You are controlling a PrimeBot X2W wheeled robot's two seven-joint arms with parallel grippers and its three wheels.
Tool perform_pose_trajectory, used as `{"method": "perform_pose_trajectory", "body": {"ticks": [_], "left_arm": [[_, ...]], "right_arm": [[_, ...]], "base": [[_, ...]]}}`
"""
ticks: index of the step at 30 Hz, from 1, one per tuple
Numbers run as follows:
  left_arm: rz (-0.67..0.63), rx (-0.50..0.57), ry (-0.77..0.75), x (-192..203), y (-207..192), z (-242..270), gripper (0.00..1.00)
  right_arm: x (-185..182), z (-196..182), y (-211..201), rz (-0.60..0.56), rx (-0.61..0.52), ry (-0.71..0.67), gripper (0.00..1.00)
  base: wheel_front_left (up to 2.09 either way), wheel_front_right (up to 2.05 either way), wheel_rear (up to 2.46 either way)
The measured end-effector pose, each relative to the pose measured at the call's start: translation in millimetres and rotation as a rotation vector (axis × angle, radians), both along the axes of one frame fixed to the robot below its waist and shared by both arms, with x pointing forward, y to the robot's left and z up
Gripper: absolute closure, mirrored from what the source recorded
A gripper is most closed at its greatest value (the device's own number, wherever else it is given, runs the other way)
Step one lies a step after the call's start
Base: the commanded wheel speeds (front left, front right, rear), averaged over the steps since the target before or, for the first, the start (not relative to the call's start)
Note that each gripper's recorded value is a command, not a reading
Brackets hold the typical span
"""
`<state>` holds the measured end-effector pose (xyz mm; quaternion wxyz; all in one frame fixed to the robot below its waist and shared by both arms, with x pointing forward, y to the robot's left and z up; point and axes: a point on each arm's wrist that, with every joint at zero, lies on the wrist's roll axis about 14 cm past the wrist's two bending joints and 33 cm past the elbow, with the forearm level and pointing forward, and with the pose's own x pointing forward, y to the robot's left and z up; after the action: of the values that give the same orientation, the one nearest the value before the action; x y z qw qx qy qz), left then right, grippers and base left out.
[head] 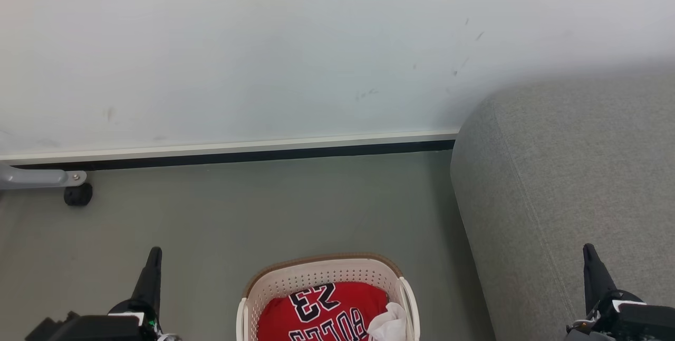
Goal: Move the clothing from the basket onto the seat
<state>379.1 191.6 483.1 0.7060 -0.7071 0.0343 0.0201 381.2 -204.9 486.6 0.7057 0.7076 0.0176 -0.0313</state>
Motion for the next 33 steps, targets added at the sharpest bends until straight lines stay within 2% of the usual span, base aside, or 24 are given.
{"method": "perform_pose_trajectory", "body": {"ticks": [1,8,23,33], "left_arm": [[0.0,0.0,0.0,0,0,0,0.0],[0.002,-0.019,0.116,-20,-4,-38,0.0],[0.025,0.004,0.095,-18,-3,-31,0.0],[0.012,0.118,0.074,-14,-3,-24,0.0]], "right_arm": [[0,0,0,0.0,0.0,0.0,0.0],[-20,-38,7,0.001,0.027,0.118,0.0],[-16,-31,13,0.003,-0.011,0.096,0.0],[-9,-19,18,0.022,-0.115,0.063,0.0]], "base": [[0.0,0.0,0.0],[0.0,0.0,0.0],[0.0,0.0,0.0],[0.0,0.0,0.0]]}}
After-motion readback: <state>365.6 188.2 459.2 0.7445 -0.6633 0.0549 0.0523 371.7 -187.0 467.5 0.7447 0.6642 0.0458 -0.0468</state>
